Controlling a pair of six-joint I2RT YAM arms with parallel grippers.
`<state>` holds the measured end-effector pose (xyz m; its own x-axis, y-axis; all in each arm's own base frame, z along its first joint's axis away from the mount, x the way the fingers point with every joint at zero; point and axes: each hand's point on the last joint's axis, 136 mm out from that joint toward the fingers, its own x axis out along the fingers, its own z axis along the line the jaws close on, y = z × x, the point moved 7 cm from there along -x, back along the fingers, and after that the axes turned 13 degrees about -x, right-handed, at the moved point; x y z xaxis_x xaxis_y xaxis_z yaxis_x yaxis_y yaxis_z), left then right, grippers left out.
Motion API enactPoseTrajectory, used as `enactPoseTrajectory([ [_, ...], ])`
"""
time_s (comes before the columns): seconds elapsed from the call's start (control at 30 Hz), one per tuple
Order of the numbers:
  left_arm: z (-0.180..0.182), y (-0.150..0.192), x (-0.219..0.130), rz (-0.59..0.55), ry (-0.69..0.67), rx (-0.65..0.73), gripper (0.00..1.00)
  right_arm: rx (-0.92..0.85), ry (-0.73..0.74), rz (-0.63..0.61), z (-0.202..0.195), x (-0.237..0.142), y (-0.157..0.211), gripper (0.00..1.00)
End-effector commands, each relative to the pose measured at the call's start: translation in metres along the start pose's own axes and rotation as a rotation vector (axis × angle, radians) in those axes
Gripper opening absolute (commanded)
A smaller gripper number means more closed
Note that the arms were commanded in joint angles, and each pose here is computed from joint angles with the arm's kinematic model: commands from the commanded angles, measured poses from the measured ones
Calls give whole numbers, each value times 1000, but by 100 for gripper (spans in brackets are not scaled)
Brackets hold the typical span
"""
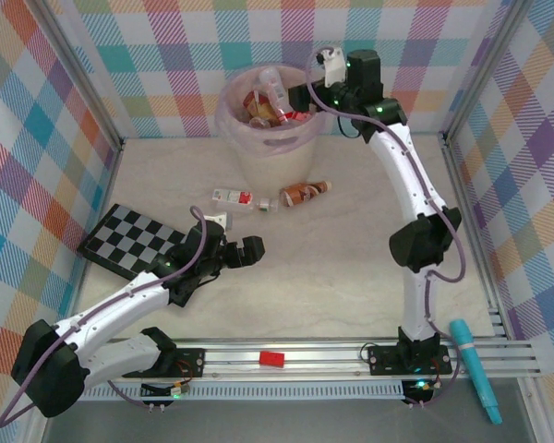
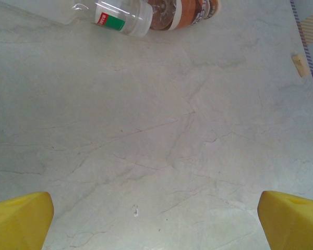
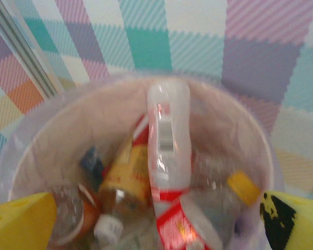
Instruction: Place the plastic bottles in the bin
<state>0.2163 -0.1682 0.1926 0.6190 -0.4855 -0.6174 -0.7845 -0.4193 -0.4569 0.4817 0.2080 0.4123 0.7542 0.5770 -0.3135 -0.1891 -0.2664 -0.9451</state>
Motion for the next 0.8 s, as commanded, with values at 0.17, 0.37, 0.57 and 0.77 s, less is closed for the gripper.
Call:
enactPoseTrajectory([
  [0.17,-4,-21,1,-124,-16,-111,100,6,85,-150,15,-84,-3,99],
  [0.37,5,-33,-2,-205,-14,-208,100,32,48,-98,28,-127,26,100],
  [0.57,7,-47,2,-233,4,-278,100,93,61,-22,43,-161,68,100],
  [0.77,20,-61,15,-294,-24,-418,100,205,26,102,61,-176,123,100],
])
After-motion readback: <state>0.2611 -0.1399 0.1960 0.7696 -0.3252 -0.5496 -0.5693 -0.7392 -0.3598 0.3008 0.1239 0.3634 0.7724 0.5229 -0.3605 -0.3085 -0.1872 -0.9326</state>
